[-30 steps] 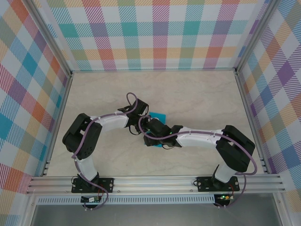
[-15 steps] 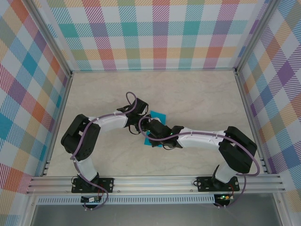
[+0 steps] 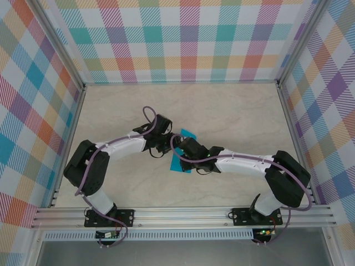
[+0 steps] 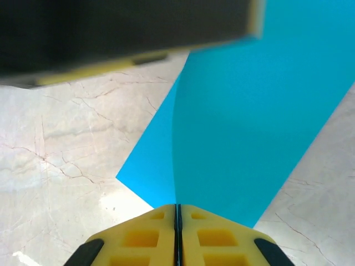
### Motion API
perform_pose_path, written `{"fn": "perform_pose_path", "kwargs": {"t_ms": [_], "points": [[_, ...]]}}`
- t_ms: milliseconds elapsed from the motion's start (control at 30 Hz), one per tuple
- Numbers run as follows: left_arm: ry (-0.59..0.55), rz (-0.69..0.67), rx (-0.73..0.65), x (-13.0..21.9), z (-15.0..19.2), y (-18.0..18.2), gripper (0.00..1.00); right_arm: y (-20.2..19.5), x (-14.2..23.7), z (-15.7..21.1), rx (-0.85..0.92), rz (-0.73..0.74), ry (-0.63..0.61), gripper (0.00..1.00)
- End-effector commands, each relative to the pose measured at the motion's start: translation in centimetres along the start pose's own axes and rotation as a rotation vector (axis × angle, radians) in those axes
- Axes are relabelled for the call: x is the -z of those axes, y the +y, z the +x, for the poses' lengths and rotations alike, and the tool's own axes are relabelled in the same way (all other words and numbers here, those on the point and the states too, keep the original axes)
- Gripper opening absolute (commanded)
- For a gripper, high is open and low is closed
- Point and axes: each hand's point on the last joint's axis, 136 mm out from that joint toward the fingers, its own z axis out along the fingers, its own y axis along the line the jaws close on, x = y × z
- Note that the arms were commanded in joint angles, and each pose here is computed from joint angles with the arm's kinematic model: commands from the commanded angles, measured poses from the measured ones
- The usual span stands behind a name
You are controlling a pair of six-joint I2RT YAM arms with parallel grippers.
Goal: Fold a paper plane with a square sheet of paper (pick it up from the middle)
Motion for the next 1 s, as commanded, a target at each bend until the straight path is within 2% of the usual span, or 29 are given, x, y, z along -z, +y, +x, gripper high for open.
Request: {"fn": "perform_pose_path", "kwargs": {"t_ms": [0, 133, 200, 467, 767, 967], "points": [[-0.08, -0.079, 0.021, 2.0, -0.2, 1.7, 0.47, 0.3, 0.5, -0.2, -0.08, -0.175, 0.034, 0.1], [-0.104, -0.072, 0.031, 2.7, 0.0, 2.2, 0.47, -1.1, 0.3, -0.5, -0.156, -0.262, 0.077, 0.11], [-0.078, -0.046, 0.033, 2.6, 0.7, 2.2, 0.45, -2.1, 0.2, -0.6, -0.188, -0.289, 0.09, 0.12], [0.009, 0.033, -0.021, 1.4, 3.6, 1.2, 0.37, -4.5, -0.9, -0.3, -0.265, -0.265, 0.15, 0.13], [0.091, -0.008, -0.077, -0.8, 6.9, 1.3, 0.31, -4.9, -1.8, -0.2, -0.277, -0.23, 0.192, 0.15], [0.129, -0.08, -0.055, -2.6, 8.3, 3.4, 0.23, -5.2, -1.8, -0.3, -0.278, -0.207, 0.193, 0.16]]}}
